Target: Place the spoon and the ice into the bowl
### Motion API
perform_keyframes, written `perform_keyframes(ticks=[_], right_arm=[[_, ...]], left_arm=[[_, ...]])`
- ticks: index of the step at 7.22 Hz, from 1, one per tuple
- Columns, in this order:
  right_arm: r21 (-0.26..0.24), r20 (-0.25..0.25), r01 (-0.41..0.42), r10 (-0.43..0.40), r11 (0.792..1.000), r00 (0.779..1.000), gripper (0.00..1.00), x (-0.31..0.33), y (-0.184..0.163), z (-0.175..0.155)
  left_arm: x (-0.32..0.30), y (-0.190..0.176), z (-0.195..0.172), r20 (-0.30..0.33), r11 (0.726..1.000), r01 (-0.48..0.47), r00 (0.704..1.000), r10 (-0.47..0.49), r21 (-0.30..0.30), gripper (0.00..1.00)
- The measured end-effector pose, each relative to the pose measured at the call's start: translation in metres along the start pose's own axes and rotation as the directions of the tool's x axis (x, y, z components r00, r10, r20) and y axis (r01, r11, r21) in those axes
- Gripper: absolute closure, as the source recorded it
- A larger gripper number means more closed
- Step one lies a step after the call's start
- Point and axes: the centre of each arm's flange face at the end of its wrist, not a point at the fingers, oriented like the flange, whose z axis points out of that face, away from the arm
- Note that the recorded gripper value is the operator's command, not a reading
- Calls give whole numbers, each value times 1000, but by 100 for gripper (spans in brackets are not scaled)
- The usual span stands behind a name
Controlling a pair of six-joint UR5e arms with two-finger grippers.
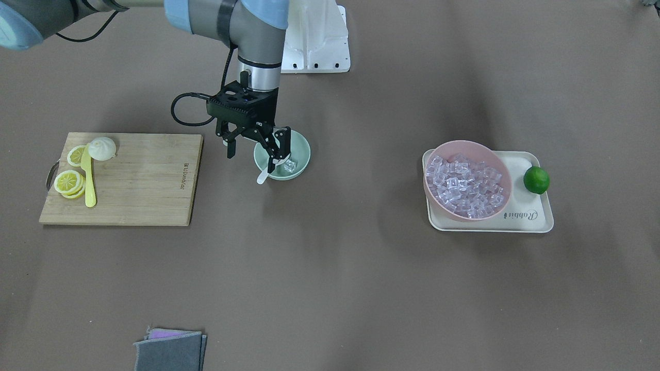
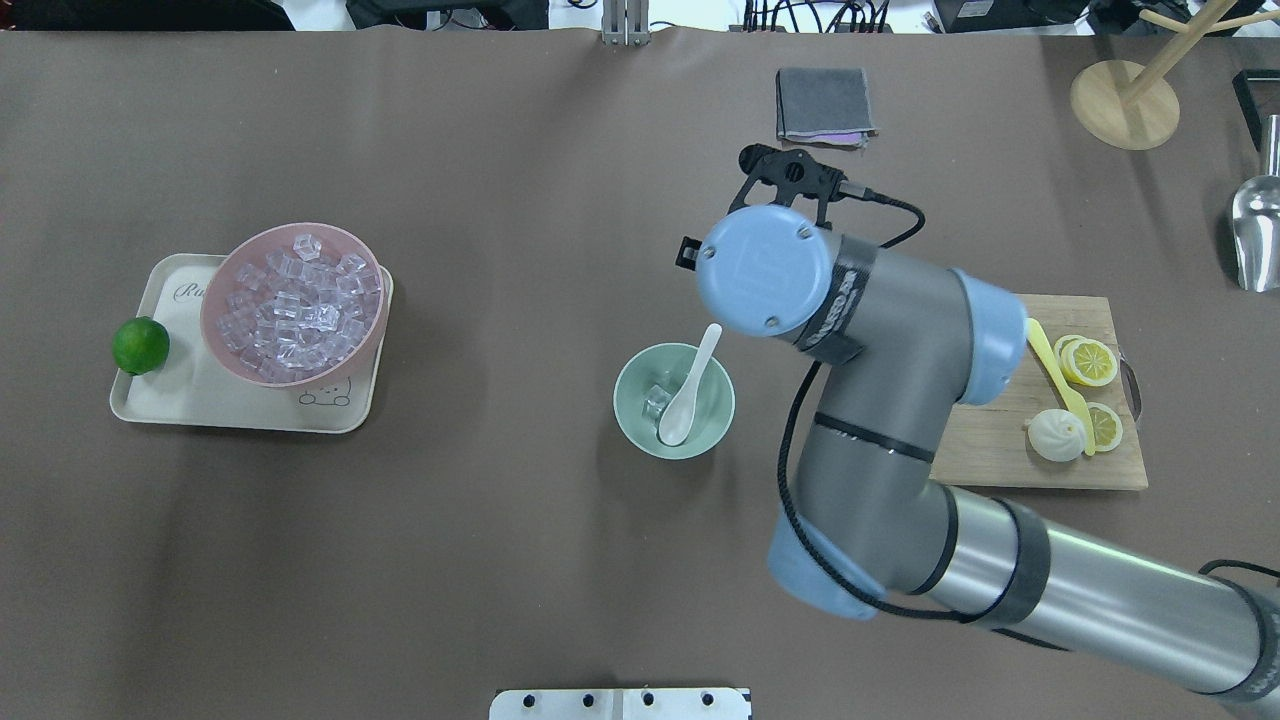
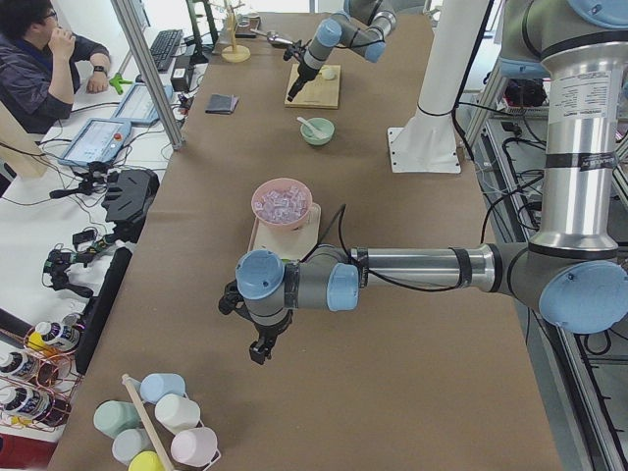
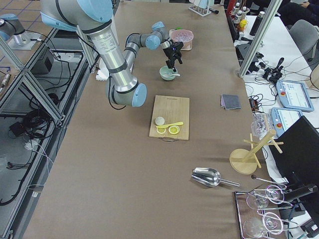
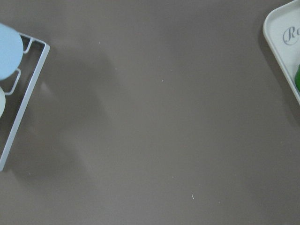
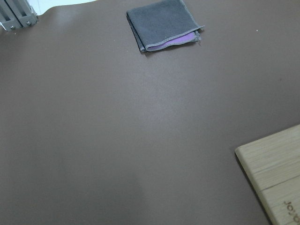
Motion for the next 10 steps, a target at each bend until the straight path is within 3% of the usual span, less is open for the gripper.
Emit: perform_keyframes(ticks=[1, 3, 6, 8, 10], right_arm=[[-48, 11, 84, -83, 995, 996, 0, 32, -35, 1], [-120, 52, 275, -271, 954, 961, 0, 128, -99, 12], [-199, 149, 515, -494, 834, 857, 0, 297, -195, 13], [-228, 153, 580, -560, 782, 814, 0, 417, -227, 13], [-253, 207, 595, -558, 763, 803, 0, 510, -230, 9]], left_arm=[[2, -1, -3, -11, 998, 63, 998, -63, -27, 2], [17, -14, -21, -22, 988, 148, 989, -149, -52, 2], [24, -16, -29, -28, 985, 162, 986, -164, -53, 2], [23, -12, -29, -27, 985, 166, 986, -167, -54, 2], [22, -11, -29, -26, 984, 171, 985, -172, -53, 2]])
